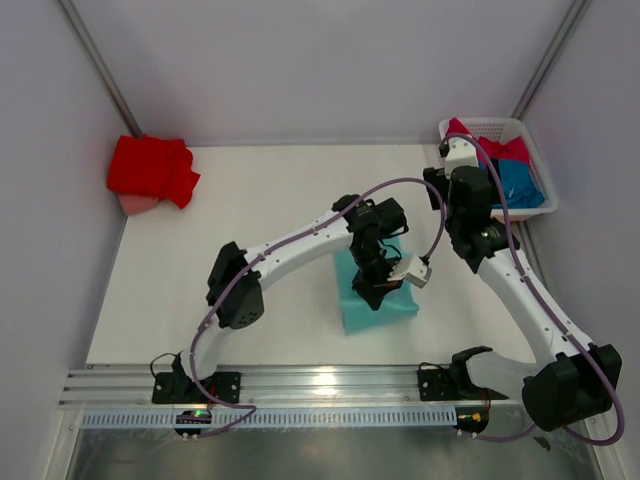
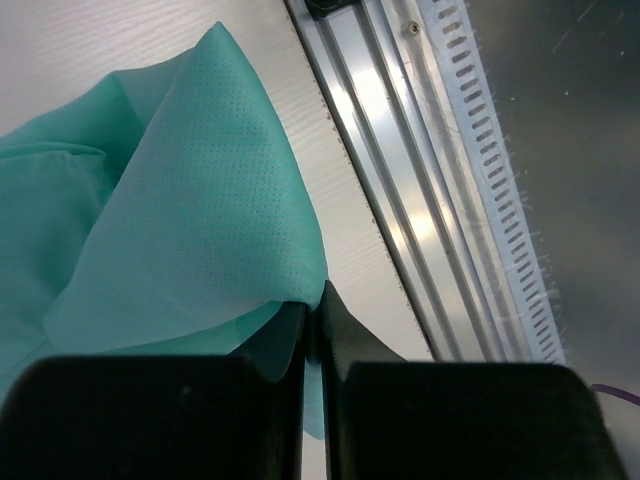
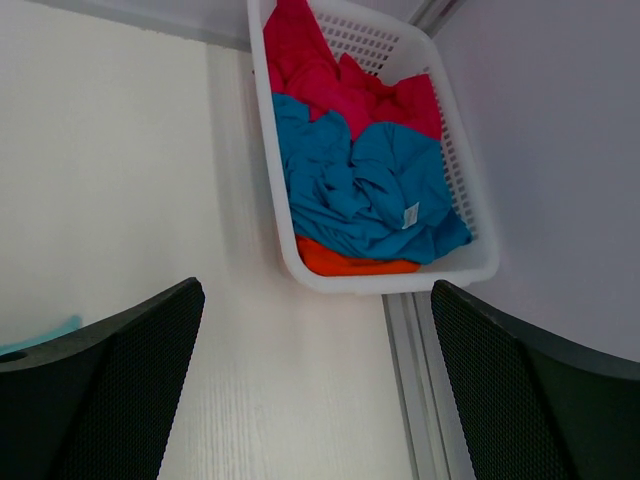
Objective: Fold and stack the t-shirts
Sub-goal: Fold the tshirt
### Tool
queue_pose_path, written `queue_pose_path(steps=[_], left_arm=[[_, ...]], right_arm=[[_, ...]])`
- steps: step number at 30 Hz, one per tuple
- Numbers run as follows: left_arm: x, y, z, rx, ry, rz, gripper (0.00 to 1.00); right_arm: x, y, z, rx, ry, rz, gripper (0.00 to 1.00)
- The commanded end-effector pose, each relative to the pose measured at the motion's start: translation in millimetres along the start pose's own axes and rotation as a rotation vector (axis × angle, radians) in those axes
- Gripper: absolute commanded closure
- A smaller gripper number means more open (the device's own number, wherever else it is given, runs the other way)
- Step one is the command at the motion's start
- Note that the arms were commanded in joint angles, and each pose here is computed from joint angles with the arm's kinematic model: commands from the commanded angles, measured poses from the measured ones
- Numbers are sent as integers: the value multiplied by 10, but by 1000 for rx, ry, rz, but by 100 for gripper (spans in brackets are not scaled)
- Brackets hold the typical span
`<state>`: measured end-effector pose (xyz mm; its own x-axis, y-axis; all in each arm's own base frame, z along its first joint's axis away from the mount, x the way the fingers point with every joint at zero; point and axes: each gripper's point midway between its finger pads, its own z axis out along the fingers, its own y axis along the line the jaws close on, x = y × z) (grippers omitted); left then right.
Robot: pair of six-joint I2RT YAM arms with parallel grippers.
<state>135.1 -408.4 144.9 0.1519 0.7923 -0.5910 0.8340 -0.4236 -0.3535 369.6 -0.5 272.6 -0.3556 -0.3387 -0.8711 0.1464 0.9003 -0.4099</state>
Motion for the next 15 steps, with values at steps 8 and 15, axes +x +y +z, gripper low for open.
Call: queue_pose_path(steps=[8, 15], left_arm=[[-419, 846, -801, -374, -106, 91, 100], [-428, 1148, -964, -490, -109, 130, 100]], right_arm=[[-372, -389, -126, 147, -107, 64, 1], [-248, -330, -99, 136, -89, 44, 1]])
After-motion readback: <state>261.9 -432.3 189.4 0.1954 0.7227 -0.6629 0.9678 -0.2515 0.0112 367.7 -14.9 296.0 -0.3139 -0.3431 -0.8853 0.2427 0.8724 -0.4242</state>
